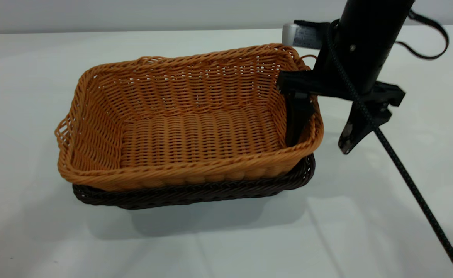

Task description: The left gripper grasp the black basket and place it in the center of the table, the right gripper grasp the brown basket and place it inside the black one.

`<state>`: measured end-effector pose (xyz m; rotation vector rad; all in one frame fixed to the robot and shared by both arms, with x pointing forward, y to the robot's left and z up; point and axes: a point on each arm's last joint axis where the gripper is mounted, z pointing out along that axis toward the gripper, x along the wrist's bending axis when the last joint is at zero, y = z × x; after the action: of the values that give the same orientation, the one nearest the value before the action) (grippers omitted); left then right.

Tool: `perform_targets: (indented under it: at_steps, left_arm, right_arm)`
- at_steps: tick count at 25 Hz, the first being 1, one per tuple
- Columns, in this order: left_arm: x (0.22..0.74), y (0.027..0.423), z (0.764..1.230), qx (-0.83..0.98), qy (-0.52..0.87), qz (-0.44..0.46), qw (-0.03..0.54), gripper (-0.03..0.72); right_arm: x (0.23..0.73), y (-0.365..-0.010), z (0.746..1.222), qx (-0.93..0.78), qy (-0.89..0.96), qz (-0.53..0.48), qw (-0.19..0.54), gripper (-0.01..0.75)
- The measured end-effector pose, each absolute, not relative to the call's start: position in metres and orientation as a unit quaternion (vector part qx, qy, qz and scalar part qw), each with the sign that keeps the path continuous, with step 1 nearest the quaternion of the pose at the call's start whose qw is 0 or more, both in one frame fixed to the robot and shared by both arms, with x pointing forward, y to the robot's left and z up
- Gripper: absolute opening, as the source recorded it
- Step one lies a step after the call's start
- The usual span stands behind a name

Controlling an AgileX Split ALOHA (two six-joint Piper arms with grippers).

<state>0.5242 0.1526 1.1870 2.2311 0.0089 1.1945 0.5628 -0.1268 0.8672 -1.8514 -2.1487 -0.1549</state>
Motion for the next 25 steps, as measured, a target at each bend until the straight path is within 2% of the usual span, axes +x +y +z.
perform_targets:
  at_steps: [8, 13, 17, 22, 25]
  left_arm:
    - [0.496, 0.166, 1.215, 0.82, 0.037, 0.461, 0.338, 0.454]
    - [0.457, 0.182, 1.236, 0.818, 0.081, 0.431, 0.373, 0.453]
    - [0.42, 0.199, 1.248, 0.822, 0.139, 0.388, 0.392, 0.453]
    - [0.377, 0.225, 1.25, 0.837, 0.218, 0.341, 0.369, 0.453]
    - [0.356, 0.241, 1.244, 0.849, 0.281, 0.303, 0.33, 0.453]
  right_arm:
    - [0.558, -0.128, 0.91, -0.624, -0.764, -0.067, 0.147, 0.547]
    - [0.546, -0.133, 0.988, -0.589, -0.79, -0.119, 0.122, 0.54]
    - [0.518, -0.15, 1.058, -0.553, -0.814, -0.169, 0.058, 0.54]
    - [0.465, -0.178, 1.129, -0.541, -0.811, -0.221, -0.008, 0.54]
    - [0.428, -0.195, 1.165, -0.534, -0.799, -0.273, -0.045, 0.54]
